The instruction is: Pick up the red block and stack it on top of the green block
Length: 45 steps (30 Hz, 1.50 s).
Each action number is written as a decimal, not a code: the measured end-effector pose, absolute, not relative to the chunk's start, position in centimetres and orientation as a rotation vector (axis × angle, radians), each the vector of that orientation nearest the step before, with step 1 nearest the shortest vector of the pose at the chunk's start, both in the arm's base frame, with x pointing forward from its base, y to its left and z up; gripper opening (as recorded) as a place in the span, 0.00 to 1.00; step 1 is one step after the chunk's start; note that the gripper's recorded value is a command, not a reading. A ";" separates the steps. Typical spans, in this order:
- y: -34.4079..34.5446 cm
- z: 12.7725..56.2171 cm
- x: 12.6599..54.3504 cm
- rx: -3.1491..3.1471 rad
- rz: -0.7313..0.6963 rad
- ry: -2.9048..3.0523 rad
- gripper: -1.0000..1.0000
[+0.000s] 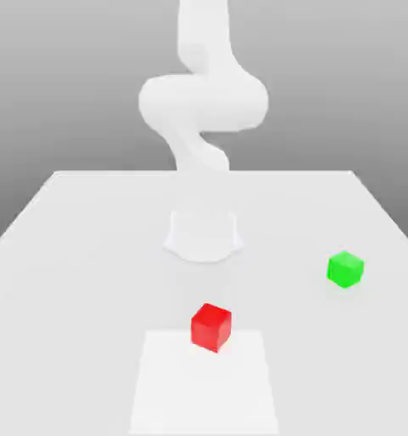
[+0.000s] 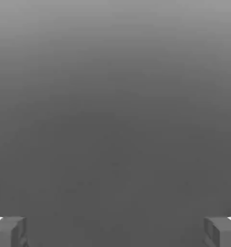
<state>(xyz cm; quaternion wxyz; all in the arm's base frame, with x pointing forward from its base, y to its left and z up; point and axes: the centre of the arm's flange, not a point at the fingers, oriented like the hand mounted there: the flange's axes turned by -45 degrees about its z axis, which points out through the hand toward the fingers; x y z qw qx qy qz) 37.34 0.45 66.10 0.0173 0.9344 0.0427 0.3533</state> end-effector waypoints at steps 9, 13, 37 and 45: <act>1.4 45.9 41.8 2.877 0.621 0.723 0.50; 1.4 37.5 40.7 2.845 0.426 0.975 0.50; 1.1 15.0 32.4 2.701 -0.015 1.570 0.50; 1.3 14.1 32.1 2.714 -0.005 1.579 0.00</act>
